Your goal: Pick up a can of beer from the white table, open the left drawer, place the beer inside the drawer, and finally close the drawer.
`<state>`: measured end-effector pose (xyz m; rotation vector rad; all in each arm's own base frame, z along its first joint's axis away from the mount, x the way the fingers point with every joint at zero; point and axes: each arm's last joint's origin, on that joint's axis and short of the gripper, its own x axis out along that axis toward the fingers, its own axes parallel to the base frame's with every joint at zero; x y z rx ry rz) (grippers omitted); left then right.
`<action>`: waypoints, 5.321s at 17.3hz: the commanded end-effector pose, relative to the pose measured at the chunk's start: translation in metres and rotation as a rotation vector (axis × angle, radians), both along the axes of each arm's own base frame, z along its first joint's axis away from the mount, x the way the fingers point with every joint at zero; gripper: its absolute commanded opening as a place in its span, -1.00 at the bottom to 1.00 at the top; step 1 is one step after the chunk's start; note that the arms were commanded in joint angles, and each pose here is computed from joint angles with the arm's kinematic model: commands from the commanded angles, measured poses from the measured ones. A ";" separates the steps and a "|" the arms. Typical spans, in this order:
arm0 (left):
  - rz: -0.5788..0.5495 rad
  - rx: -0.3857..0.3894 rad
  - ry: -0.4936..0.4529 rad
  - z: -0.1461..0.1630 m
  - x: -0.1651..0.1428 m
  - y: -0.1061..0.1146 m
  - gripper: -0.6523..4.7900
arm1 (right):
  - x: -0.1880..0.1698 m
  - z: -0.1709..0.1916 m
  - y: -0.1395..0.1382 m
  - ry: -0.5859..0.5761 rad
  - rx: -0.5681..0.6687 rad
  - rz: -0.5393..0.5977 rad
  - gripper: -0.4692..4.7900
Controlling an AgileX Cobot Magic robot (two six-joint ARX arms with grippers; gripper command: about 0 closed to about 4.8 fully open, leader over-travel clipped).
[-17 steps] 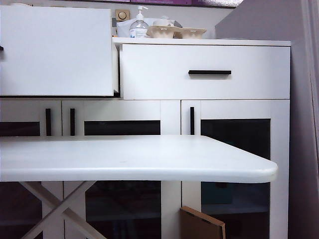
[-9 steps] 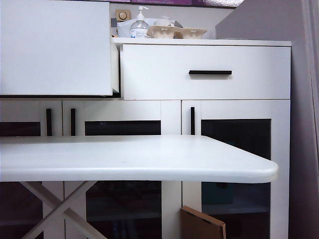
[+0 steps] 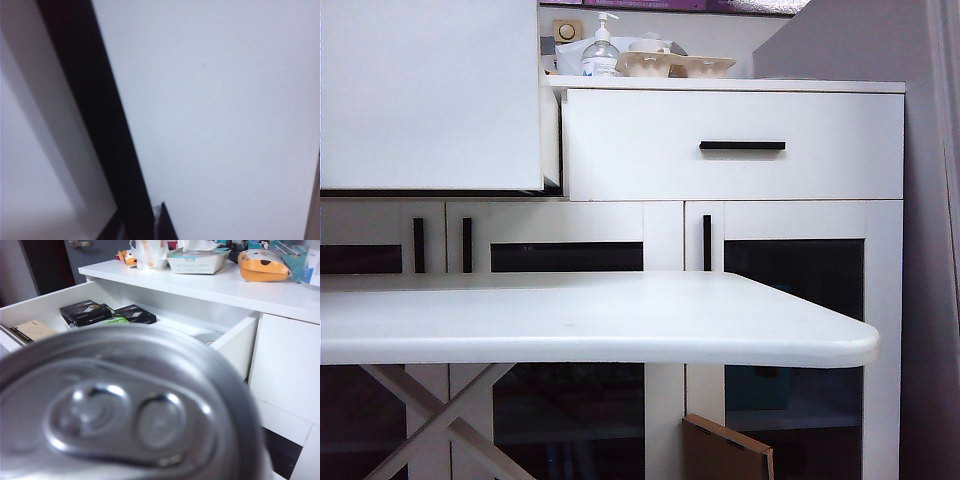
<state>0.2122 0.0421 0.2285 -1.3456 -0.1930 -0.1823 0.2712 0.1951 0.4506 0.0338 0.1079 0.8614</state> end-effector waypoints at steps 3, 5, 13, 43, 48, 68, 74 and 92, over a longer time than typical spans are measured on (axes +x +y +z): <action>-0.044 0.080 -0.091 0.006 -0.012 -0.006 -0.78 | -0.005 0.014 -0.002 -0.072 0.050 0.012 -0.40; -0.053 0.084 -0.097 0.006 -0.014 -0.007 -0.78 | -0.005 0.014 -0.002 -0.072 0.050 0.012 -0.40; -0.237 0.146 -0.103 0.007 -0.016 -0.012 1.00 | -0.005 0.014 -0.003 -0.075 0.052 0.012 -0.40; -0.357 1.120 -0.203 0.295 -0.033 -0.024 -0.78 | -0.006 0.032 0.014 -0.287 0.204 0.066 -0.38; -0.343 1.193 -0.128 0.308 -0.033 -0.024 -0.78 | 0.015 0.044 0.047 -0.295 0.223 0.106 -0.38; -0.391 1.245 -0.118 0.299 -0.020 -0.035 -0.78 | 0.095 -0.039 0.170 -0.114 0.188 0.152 -0.38; -0.394 1.244 -0.114 0.299 -0.018 -0.035 -0.78 | 0.097 -0.053 0.177 -0.086 0.129 0.162 -0.38; -0.386 1.244 -0.088 0.297 -0.018 -0.034 -0.78 | 0.088 -0.030 0.165 -0.041 0.021 0.196 -0.65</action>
